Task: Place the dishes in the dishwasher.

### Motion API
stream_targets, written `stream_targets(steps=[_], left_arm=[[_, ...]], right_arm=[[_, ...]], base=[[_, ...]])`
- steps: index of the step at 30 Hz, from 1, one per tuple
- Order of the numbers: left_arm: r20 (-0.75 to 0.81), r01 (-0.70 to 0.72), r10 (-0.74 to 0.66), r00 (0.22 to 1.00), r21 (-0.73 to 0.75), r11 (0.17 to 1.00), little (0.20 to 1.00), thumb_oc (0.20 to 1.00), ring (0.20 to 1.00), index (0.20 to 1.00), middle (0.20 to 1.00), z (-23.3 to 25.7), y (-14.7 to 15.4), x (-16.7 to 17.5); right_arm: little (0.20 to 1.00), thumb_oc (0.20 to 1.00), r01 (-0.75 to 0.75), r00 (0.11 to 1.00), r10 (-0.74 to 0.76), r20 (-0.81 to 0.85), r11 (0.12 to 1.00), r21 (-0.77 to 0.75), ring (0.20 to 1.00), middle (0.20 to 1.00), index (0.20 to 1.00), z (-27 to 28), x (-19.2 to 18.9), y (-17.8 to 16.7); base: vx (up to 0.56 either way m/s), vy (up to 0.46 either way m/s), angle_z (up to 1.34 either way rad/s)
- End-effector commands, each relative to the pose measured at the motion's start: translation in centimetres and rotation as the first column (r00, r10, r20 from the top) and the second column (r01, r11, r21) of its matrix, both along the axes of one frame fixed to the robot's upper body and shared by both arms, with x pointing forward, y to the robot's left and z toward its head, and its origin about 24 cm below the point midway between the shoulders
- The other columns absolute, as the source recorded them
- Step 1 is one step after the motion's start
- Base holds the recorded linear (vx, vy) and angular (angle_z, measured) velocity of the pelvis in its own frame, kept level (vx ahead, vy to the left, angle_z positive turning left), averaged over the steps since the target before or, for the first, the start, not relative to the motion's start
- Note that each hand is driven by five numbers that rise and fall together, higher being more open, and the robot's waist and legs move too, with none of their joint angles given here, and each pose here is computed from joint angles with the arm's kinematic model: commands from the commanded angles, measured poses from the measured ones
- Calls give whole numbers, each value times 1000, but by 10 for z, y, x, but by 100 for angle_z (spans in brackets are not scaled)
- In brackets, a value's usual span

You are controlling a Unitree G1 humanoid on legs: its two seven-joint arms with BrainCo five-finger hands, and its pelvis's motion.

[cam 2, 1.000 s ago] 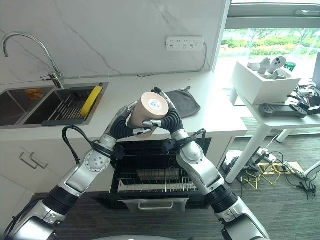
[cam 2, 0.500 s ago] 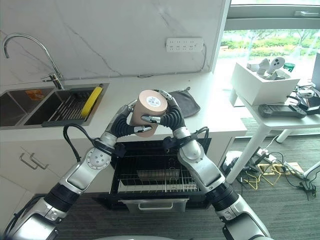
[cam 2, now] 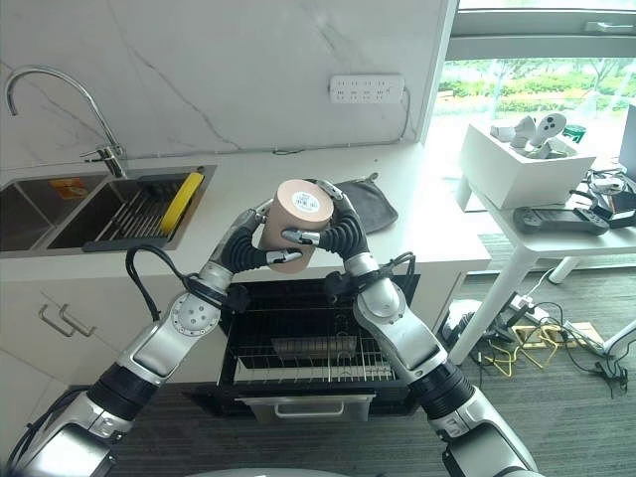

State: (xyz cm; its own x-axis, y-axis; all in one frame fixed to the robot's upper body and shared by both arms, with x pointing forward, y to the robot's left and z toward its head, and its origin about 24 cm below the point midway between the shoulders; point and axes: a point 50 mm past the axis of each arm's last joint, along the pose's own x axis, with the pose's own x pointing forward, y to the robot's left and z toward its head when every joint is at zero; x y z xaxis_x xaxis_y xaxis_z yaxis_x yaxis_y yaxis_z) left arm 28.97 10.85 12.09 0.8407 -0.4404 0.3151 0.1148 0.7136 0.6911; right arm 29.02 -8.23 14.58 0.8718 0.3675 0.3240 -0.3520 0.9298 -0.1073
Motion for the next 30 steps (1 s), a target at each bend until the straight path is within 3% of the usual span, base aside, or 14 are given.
stream_targets(steps=[1,6,15,21,22,23,30], left_arm=[[14,262,-264,964,96,960,1000,1000,1000,1000,1000,13,-55,-8],[-60,169,-164,985,88,982,1000,1000,1000,1000,1000,-8,-41,-2],[-53,133,-129,990,87,987,1000,1000,1000,1000,1000,-12,-39,-2],[-55,2,2,998,77,997,1000,1000,1000,1000,1000,-18,-19,4],[-59,-25,29,998,75,997,1000,1000,1000,1000,1000,-20,-14,4],[-82,-132,139,987,78,988,1000,1000,1000,1000,1000,-28,10,5],[-167,-389,405,899,124,913,1000,1000,1000,1000,1000,-64,76,-11]], right_arm=[[200,200,-203,945,173,278,976,82,200,200,200,69,-4,43],[200,200,-141,954,99,282,981,131,200,200,200,73,-2,28],[200,200,-120,953,70,293,980,156,200,200,200,71,-2,26],[200,200,-17,954,-37,299,984,176,200,200,200,72,3,9],[200,200,6,954,-60,293,983,184,200,200,200,71,4,4],[200,200,78,954,-138,265,971,225,200,200,200,65,6,-18],[200,200,186,960,-229,164,952,242,200,200,200,27,-4,-70]], base=[[0,0,0],[0,0,0],[0,0,0],[0,0,0],[50,20,2],[46,20,1],[6,3,0]])
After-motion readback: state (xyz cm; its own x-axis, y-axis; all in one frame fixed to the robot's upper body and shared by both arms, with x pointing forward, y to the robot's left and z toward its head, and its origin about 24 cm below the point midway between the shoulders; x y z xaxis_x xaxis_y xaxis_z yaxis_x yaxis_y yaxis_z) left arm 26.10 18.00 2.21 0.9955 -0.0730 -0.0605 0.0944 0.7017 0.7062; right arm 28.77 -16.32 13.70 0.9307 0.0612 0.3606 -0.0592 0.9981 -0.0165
